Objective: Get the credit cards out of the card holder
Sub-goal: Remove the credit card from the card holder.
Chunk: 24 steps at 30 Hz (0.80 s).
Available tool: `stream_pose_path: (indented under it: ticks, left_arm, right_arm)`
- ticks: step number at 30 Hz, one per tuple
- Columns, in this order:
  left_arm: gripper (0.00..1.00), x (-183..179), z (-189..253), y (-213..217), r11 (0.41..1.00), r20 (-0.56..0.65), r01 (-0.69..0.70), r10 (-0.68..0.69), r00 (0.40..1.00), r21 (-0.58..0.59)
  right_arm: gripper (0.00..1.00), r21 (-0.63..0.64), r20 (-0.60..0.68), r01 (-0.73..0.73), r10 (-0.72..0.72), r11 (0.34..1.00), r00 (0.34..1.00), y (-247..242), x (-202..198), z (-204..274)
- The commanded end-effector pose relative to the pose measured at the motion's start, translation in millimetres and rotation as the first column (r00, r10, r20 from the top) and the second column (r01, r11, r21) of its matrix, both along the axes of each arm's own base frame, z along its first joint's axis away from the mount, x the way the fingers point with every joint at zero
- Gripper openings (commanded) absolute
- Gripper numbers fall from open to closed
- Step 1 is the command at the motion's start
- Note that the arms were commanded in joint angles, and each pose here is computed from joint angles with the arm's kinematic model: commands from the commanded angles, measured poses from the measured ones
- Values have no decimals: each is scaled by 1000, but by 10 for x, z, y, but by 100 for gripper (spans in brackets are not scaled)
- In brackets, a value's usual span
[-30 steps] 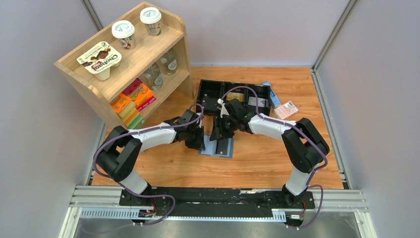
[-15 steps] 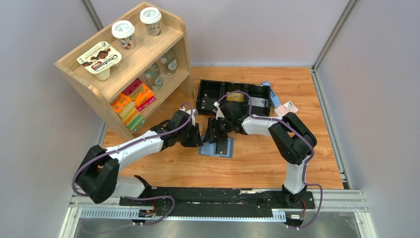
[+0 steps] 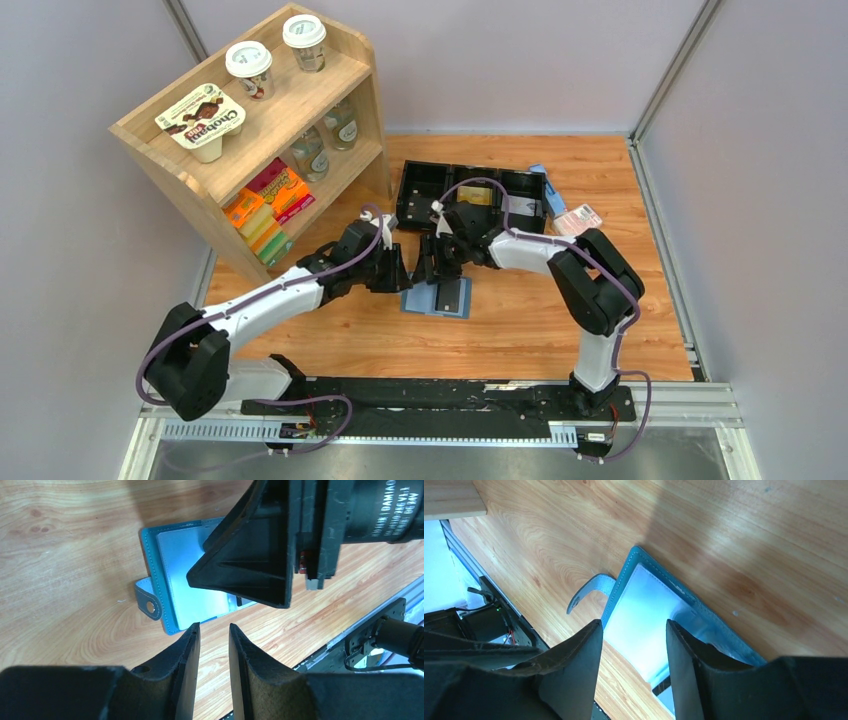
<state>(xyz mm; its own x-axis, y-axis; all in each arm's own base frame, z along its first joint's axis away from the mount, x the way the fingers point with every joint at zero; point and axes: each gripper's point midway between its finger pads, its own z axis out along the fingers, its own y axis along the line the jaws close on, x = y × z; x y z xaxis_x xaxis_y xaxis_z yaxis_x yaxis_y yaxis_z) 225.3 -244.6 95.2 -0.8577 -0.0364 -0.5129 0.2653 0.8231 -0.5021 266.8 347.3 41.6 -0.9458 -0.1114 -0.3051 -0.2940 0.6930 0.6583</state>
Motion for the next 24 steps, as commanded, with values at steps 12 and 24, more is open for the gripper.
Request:
stream_pose_path:
  ticks: [12,24]
  left_arm:
    - [38,140,149,-343,993,-38,13,-18,999,-119]
    - [40,195,-198,-543,993,-160,15,-34,987,-119]
  right_arm:
    - [49,-203,240,176,-125,963,963,-768,192,212]
    - [48,-233,212,165,-115,958,970,-823,115,53]
